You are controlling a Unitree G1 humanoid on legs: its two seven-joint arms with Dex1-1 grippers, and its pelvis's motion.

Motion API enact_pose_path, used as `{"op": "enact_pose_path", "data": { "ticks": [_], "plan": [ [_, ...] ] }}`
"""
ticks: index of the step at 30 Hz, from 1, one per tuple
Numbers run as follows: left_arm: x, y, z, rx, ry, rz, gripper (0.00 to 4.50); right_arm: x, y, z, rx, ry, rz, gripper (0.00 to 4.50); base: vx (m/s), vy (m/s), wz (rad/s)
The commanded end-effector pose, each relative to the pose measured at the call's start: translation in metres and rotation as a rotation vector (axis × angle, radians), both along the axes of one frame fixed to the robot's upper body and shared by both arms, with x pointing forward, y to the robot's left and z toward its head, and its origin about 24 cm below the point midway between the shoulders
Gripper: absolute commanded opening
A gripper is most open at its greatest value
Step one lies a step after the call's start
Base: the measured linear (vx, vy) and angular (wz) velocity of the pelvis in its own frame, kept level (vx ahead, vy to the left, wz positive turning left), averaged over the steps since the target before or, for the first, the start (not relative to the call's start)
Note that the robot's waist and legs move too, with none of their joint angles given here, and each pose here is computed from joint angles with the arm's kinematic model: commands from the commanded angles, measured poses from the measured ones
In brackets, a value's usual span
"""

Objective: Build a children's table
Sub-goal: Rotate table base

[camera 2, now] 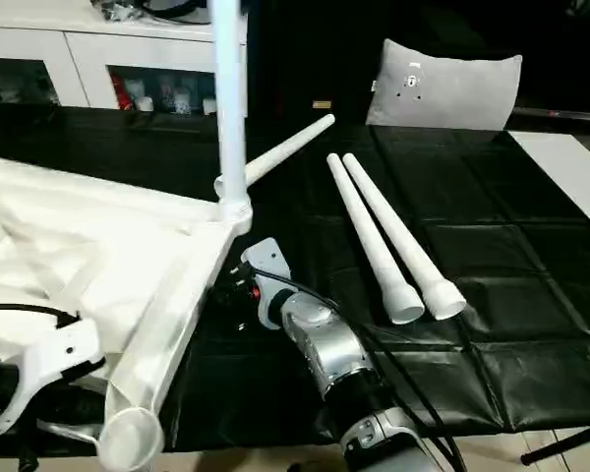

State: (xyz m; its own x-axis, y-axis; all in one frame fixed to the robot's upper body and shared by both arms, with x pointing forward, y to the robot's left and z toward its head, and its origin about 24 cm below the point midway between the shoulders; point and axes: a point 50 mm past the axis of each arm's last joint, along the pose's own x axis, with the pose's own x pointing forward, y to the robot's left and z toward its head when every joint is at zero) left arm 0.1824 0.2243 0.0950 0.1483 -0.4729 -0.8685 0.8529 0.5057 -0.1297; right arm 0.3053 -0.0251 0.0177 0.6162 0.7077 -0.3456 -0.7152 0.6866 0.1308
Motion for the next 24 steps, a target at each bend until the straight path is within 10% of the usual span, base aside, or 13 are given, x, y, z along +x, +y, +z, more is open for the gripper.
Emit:
{"op": "enact_pose_path", "data": {
  "ticks": [1,17,24],
  "plan": [
    [0.001,-0.013,0.006,-0.070,-0.017,-0.056,0.07,-0.005,0.016,0.005,0.027,-0.013,0.088,4.50,0.000,0.000,0.00],
    [0.008,-0.026,0.006,-0.112,-0.078,-0.069,0.07,-0.015,0.042,0.012,0.064,-0.040,0.216,4.50,0.000,0.000,0.00],
    [0.048,-0.024,0.007,-0.083,-0.387,-0.019,0.07,-0.010,0.034,0.010,0.053,-0.051,0.150,4.50,0.000,0.000,0.00]
  ]
}}
